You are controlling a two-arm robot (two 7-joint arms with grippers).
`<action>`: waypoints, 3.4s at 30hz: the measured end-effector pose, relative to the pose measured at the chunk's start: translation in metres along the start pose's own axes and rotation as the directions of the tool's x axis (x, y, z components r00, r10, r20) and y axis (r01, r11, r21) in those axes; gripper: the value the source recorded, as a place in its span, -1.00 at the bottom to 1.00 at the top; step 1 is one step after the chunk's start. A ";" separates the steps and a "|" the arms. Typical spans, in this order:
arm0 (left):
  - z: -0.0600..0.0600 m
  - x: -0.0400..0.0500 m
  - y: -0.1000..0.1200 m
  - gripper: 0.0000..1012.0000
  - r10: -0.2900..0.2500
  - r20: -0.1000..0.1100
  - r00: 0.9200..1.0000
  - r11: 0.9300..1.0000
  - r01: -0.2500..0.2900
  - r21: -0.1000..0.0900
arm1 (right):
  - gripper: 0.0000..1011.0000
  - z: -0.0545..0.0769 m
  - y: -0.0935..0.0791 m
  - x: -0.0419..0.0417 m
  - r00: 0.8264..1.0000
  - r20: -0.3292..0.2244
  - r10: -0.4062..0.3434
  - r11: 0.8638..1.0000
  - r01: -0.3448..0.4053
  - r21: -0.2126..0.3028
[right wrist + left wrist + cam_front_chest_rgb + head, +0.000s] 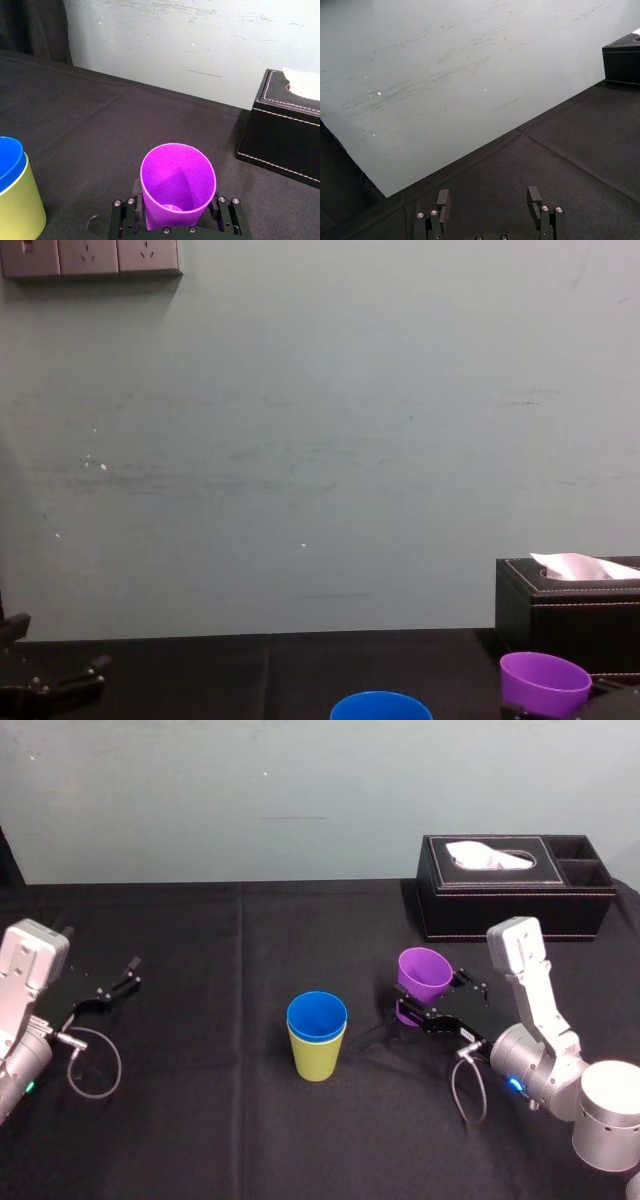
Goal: Stack the three plastic cups sequentially using one hand.
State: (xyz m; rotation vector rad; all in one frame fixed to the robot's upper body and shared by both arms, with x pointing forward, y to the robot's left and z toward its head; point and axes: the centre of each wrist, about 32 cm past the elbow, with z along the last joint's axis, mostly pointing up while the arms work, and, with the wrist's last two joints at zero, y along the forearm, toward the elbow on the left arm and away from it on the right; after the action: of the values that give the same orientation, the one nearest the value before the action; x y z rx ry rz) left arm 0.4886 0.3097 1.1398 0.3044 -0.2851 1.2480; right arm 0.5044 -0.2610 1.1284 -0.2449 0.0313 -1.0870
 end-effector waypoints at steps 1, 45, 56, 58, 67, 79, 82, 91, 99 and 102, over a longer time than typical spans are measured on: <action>0.000 0.0000 0.000 1.00 0.000 0.000 1.000 1.000 0.000 0.000 | 0.47 0.000 0.000 0.0000 1.000 0.000 0.000 1.000 0.000 0.000; 0.000 0.0000 0.000 1.00 0.000 0.000 1.000 1.000 0.000 0.000 | 0.47 0.063 -0.058 -0.0041 0.993 0.078 0.083 0.992 -0.090 0.087; 0.000 0.0000 0.000 1.00 0.000 0.000 1.000 1.000 0.000 0.000 | 0.47 0.086 -0.067 -0.0164 0.980 0.106 0.166 0.977 -0.178 0.121; 0.000 0.0000 0.000 1.00 0.000 0.000 1.000 1.000 0.000 0.000 | 0.47 0.089 -0.067 -0.0197 0.977 0.114 0.182 0.973 -0.196 0.125; 0.000 0.0000 0.000 1.00 0.000 0.000 1.000 1.000 0.000 0.000 | 0.47 0.099 -0.063 -0.0338 0.962 0.143 0.233 0.958 -0.252 0.134; 0.000 0.0000 0.000 1.00 0.000 0.000 1.000 1.000 0.000 0.000 | 0.47 0.101 -0.051 -0.0503 0.946 0.167 0.278 0.948 -0.298 0.111; 0.000 0.0000 0.000 1.00 0.000 0.000 1.000 1.000 0.000 0.000 | 0.47 0.100 -0.048 -0.0524 0.944 0.170 0.283 0.947 -0.303 0.103; 0.000 0.0000 0.000 1.00 0.000 0.000 1.000 1.000 0.000 0.000 | 0.47 0.096 -0.040 -0.0555 0.943 0.161 0.292 0.948 -0.308 0.085; 0.000 0.0000 0.000 1.00 0.000 0.000 1.000 1.000 0.000 0.000 | 0.47 0.094 -0.034 -0.0580 0.941 0.159 0.299 0.946 -0.314 0.077; 0.000 0.0000 0.000 1.00 0.000 0.000 1.000 1.000 0.000 0.000 | 0.47 0.093 -0.034 -0.0587 0.940 0.159 0.300 0.946 -0.315 0.077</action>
State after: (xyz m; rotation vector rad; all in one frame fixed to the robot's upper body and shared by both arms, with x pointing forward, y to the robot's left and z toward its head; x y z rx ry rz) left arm 0.4886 0.3097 1.1398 0.3044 -0.2851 1.2480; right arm 0.4612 -0.2072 1.2207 -0.2190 -0.1135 -0.7535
